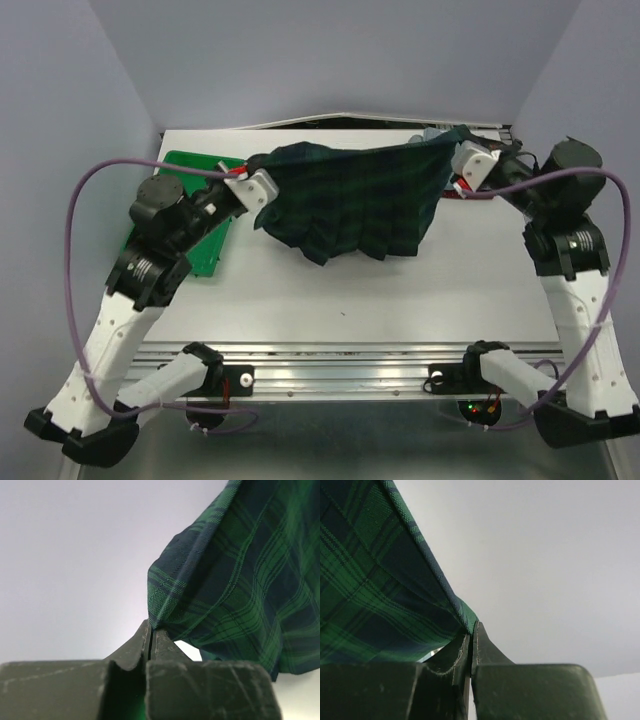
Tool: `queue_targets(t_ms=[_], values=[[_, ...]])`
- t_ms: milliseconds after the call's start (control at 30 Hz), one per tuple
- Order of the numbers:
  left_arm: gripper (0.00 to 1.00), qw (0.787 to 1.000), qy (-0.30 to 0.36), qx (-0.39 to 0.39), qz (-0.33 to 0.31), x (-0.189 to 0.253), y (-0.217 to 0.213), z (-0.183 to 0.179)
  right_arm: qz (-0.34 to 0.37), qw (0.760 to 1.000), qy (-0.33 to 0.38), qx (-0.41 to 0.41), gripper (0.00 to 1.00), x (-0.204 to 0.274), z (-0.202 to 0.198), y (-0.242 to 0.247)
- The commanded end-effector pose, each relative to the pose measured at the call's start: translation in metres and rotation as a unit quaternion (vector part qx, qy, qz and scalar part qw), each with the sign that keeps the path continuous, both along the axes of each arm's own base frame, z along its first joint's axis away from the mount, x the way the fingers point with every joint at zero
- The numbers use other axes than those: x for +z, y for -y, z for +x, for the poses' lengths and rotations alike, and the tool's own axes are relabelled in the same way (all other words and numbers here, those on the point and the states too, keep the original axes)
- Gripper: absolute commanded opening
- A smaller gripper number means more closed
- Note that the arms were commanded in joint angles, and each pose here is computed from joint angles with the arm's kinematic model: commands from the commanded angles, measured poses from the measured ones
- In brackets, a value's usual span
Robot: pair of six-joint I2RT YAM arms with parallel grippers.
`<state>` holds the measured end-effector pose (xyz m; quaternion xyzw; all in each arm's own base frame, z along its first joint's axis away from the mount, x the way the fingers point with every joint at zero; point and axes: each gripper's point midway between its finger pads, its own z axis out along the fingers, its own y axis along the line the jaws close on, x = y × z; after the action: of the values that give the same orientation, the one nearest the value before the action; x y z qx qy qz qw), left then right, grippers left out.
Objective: Fold and stack the skirts
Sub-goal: Flatten the skirt out
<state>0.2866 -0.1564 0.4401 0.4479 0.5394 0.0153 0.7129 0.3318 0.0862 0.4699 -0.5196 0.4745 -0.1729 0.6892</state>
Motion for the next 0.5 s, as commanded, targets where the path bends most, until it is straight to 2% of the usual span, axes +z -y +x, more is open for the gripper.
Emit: queue_targets(t_ms=[0,167,200,267,300,367,433,467], values=[[0.0,0.996,-0.027,0.081,-0.012,0.007,-0.066,-0.058,-0.035,0.979,0.015,-0.202,0.01,0.022,-0.05,0.089],[0.0,0.992,-0.126,-0.016,0.017,-0.023,-0.048,-0.109,-0.093,0.979,-0.019,-0.182,0.01,0.009,-0.098,0.087],[0.0,0.982,-0.184,-0.039,0.036,-0.044,-0.042,-0.116,-0.109,0.978,-0.045,-0.173,0.01,-0.004,-0.106,0.085],[0.0,0.973,-0.218,-0.062,0.045,-0.047,-0.037,-0.126,-0.132,0.978,-0.066,-0.147,0.01,-0.015,-0.115,0.079],[0.0,0.958,-0.269,-0.085,0.06,-0.065,-0.03,-0.133,-0.146,0.975,-0.1,-0.135,0.01,-0.033,-0.117,0.077],[0.0,0.941,-0.321,-0.087,0.062,-0.083,-0.023,-0.126,-0.168,0.964,-0.164,-0.125,0.01,-0.074,-0.098,0.078],[0.0,0.921,-0.37,-0.085,0.085,-0.113,-0.015,-0.106,-0.161,0.96,-0.193,-0.121,0.04,-0.099,-0.073,0.076],[0.0,0.905,-0.407,-0.069,0.1,-0.135,-0.01,-0.084,-0.164,0.95,-0.24,-0.115,0.04,-0.137,-0.05,0.075]])
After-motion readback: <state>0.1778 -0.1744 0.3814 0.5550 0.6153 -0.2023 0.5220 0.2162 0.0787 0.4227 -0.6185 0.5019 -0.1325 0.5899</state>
